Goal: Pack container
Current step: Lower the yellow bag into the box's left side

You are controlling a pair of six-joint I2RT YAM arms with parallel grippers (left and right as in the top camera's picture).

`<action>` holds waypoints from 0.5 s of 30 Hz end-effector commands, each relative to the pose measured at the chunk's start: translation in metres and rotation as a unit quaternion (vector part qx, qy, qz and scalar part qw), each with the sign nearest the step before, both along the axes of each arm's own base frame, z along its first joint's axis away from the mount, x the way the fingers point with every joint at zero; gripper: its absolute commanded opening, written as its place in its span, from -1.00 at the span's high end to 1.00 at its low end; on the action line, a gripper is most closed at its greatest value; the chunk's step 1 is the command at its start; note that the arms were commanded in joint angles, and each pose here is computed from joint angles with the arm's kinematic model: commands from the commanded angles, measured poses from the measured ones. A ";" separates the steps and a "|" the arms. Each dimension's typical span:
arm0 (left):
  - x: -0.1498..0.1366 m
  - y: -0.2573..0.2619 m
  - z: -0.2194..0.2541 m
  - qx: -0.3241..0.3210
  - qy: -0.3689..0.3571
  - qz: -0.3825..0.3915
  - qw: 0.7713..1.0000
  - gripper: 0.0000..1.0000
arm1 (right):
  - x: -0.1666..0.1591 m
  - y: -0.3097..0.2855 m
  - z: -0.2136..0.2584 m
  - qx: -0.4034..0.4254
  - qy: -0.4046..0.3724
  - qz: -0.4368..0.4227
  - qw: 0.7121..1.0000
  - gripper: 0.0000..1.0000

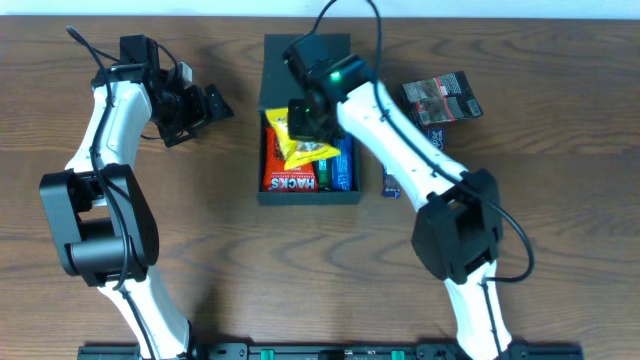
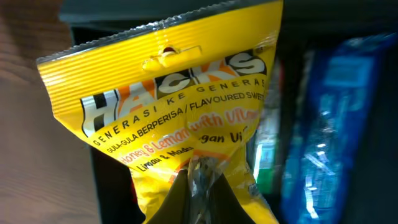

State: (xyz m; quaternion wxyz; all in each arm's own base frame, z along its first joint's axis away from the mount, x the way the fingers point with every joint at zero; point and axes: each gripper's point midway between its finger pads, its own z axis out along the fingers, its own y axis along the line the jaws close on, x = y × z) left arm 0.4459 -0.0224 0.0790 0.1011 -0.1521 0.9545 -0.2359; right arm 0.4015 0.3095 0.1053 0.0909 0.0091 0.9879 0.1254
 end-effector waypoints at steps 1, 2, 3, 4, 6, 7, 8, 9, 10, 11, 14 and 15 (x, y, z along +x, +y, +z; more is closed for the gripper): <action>0.006 0.012 0.012 -0.001 -0.016 0.012 1.000 -0.95 | 0.001 0.004 0.006 -0.010 -0.022 -0.047 0.999 0.97; 0.007 0.015 0.013 -0.005 -0.017 0.016 1.000 -0.95 | 0.001 0.006 0.006 -0.011 -0.028 -0.050 0.998 0.97; 0.008 0.017 0.015 -0.010 -0.020 0.019 1.000 -0.95 | 0.002 0.008 0.005 -0.010 -0.031 -0.048 0.998 0.97; 0.008 0.019 0.016 -0.016 -0.022 0.022 0.999 -0.95 | 0.001 0.011 0.004 -0.006 -0.032 -0.049 0.998 0.97; 0.009 0.024 0.018 -0.026 -0.023 0.028 0.999 -0.95 | -0.001 0.012 -0.001 -0.007 -0.027 -0.067 0.997 0.97; 0.009 0.026 0.018 -0.026 -0.023 0.031 0.999 -0.95 | -0.002 0.010 -0.004 -0.011 -0.025 -0.081 0.996 0.97; 0.009 0.029 0.018 -0.026 -0.023 0.034 0.999 -0.96 | -0.003 0.008 -0.007 -0.014 -0.022 -0.094 0.995 0.97; 0.009 0.031 0.018 -0.026 -0.023 0.037 0.999 -0.96 | -0.004 0.007 -0.010 -0.014 -0.017 -0.105 0.994 0.97; 0.008 0.033 0.018 -0.026 -0.024 0.039 0.999 -0.95 | -0.005 0.006 -0.012 -0.014 -0.014 -0.113 0.993 0.97; 0.008 0.034 0.018 -0.026 -0.024 0.040 0.999 -0.95 | -0.005 0.006 -0.013 -0.013 -0.012 -0.120 0.993 0.97; 0.009 0.035 0.018 -0.026 -0.024 0.040 0.999 -0.95 | -0.004 0.011 -0.016 -0.006 -0.014 -0.125 0.992 0.97; 0.009 0.035 0.018 -0.026 -0.024 0.040 0.999 -0.95 | -0.005 0.015 -0.016 -0.003 -0.016 -0.123 0.992 0.97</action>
